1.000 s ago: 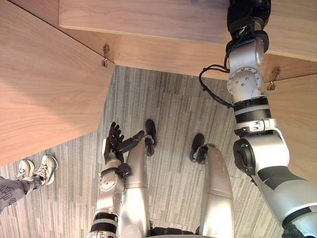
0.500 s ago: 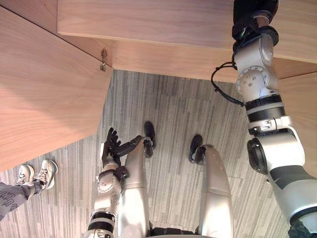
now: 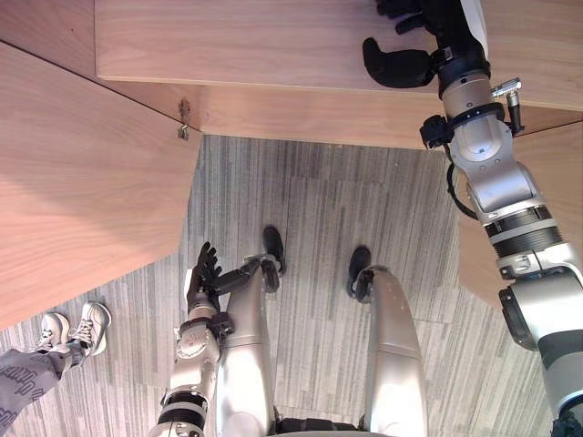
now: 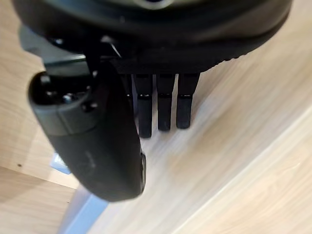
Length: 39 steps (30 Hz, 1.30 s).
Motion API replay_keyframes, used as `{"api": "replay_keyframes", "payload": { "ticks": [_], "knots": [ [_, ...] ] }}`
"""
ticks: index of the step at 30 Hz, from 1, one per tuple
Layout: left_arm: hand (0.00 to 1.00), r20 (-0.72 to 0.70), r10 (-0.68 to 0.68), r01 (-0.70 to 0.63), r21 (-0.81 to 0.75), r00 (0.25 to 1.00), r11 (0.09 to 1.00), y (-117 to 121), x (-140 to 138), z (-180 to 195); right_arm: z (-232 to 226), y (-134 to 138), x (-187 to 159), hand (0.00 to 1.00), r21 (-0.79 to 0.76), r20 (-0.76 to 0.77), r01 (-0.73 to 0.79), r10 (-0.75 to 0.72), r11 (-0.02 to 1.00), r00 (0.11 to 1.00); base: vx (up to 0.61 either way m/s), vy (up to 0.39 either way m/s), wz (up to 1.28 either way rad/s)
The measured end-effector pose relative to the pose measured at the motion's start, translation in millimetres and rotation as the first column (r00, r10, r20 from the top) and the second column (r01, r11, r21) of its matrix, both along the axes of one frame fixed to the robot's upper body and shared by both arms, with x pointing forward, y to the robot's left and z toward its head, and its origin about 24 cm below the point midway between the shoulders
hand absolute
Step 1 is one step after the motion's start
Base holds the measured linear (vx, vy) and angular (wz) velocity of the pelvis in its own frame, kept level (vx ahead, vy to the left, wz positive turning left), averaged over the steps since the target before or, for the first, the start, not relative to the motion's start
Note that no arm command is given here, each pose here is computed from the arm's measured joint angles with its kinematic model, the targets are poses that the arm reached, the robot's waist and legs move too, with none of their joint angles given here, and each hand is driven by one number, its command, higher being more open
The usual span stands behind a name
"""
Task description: Walk over to the cabinet, pick up the folder, carry it to the office cabinet, place the folder inside the office cabinet, then close the office cabinet door
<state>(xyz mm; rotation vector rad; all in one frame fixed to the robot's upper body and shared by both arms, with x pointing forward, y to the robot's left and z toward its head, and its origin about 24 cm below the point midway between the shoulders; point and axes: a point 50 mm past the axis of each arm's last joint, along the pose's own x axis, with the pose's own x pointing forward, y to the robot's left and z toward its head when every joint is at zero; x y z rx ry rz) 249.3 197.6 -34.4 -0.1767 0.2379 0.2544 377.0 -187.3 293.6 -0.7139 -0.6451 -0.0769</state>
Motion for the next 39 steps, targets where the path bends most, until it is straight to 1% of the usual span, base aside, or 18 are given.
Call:
{"api": "replay_keyframes", "payload": {
  "ticks": [2, 6, 8, 13, 16, 18, 21, 23, 25, 27, 30, 31, 33, 34, 35, 36, 38, 39],
  "knots": [
    [1.0, -0.004, -0.004, 0.004, -0.002, 1.0, 1.0, -0.6, -0.3, -0.8, -5.4, -0.7, 2.8, 0.0, -0.011, -0.036, -0.003, 0.003, 1.0, 0.999, 0.01, -0.021, -0.04],
    [1.0, -0.004, -0.026, 0.026, -0.005, 1.0, 1.0, -3.3, -0.3, -1.5, -12.1, 2.3, 4.6, 0.0, 0.023, -0.12, -0.088, 0.09, 0.996, 0.989, 0.0, -0.006, -0.01],
    [1.0, -0.004, -0.042, 0.042, -0.003, 0.999, 0.999, -5.6, -0.3, -1.5, -18.5, 7.5, 5.8, 0.0, 0.014, -0.164, -0.128, 0.128, 0.992, 0.978, 0.01, -0.026, -0.05],
    [1.0, 0.0, -0.04, 0.04, 0.0, 0.999, 0.999, -5.0, 0.0, -0.7, -18.2, 15.4, 6.7, 0.0, 0.024, -0.15, -0.134, 0.136, 0.991, 0.979, 0.0, -0.008, -0.02],
    [1.0, -0.003, -0.03, 0.03, 0.001, 1.0, 1.0, -4.5, -0.2, -1.1, -12.9, 25.0, 9.5, 0.0, 0.019, -0.11, -0.1, 0.101, 0.995, 0.989, 0.01, -0.01, -0.06],
    [1.0, -0.002, -0.012, 0.012, 0.0, 1.0, 1.0, -5.0, -0.1, -0.6, -1.2, 30.9, 15.4, 0.0, -0.018, -0.065, -0.014, 0.013, 1.0, 0.998, 0.0, -0.008, -0.02],
    [1.0, 0.005, 0.013, -0.013, -0.007, 1.0, 1.0, -7.0, 0.5, 0.9, 11.4, 29.7, 19.6, 0.0, -0.014, -0.024, 0.079, -0.08, 0.997, 0.997, -0.01, -0.029, 0.06],
    [1.0, 0.008, 0.027, -0.027, -0.018, 1.0, 0.999, -8.4, 0.7, 1.4, 13.2, 30.3, 18.9, 0.0, -0.033, 0.001, 0.1, -0.1, 0.994, 0.995, -0.02, -0.034, 0.13],
    [1.0, 0.019, 0.032, -0.031, -0.036, 0.999, 0.999, -10.7, 1.6, 3.2, 15.0, 28.4, 18.6, 0.0, -0.021, 0.007, 0.108, -0.108, 0.994, 0.994, -0.04, -0.032, 0.09],
    [1.0, 0.057, 0.038, -0.035, -0.062, 0.998, 0.997, -18.5, 4.6, 10.6, 22.1, 22.7, 17.6, 0.0, 0.023, 0.022, 0.132, -0.133, 0.991, 0.991, -0.06, -0.029, 0.1],
    [1.0, 0.07, 0.043, -0.038, -0.078, 0.997, 0.996, -23.1, 5.4, 13.2, 22.6, 12.1, 16.4, 0.0, 0.102, 0.008, 0.156, -0.158, 0.982, 0.987, -0.05, -0.018, 0.06],
    [1.0, 0.072, 0.045, -0.039, -0.081, 0.996, 0.996, -23.7, 4.7, 13.6, 21.1, 6.7, 8.0, 0.0, 0.192, 0.041, 0.136, -0.147, 0.972, 0.988, -0.03, -0.013, 0.01],
    [1.0, 0.07, 0.046, -0.04, -0.081, 0.996, 0.996, -23.3, 3.7, 13.4, 20.3, 4.5, -5.7, 0.0, 0.253, 0.104, 0.102, -0.131, 0.962, 0.986, 0.0, 0.0, 0.0],
    [1.0, 0.064, 0.046, -0.041, -0.082, 0.997, 0.996, -23.4, 2.4, 12.4, 13.4, 2.4, -28.1, 0.0, 0.304, 0.184, 0.048, -0.109, 0.951, 0.977, 0.01, -0.016, -0.04],
    [1.0, 0.062, 0.045, -0.04, -0.082, 0.997, 0.996, -23.5, 2.2, 12.1, 11.1, 2.3, -32.2, 0.0, 0.309, 0.196, 0.038, -0.103, 0.95, 0.975, 0.02, -0.028, -0.05],
    [1.0, 0.049, 0.043, -0.039, -0.083, 0.998, 0.996, -23.6, 0.9, 10.4, -5.1, 3.5, -45.2, 0.0, 0.321, 0.214, 0.004, -0.076, 0.947, 0.974, 0.02, -0.034, -0.04],
    [1.0, 0.024, 0.038, -0.035, -0.088, 0.999, 0.995, -24.9, -2.6, 6.2, -40.7, 9.4, -60.1, 0.0, 0.335, 0.175, -0.042, -0.019, 0.941, 0.984, 0.01, -0.033, -0.05],
    [1.0, 0.014, 0.026, -0.025, -0.093, 1.0, 0.995, -26.9, -6.2, 3.4, -68.7, 15.3, -71.0, 0.0, 0.351, 0.115, -0.081, 0.043, 0.933, 0.992, 0.01, -0.024, -0.09]
  ]
}}
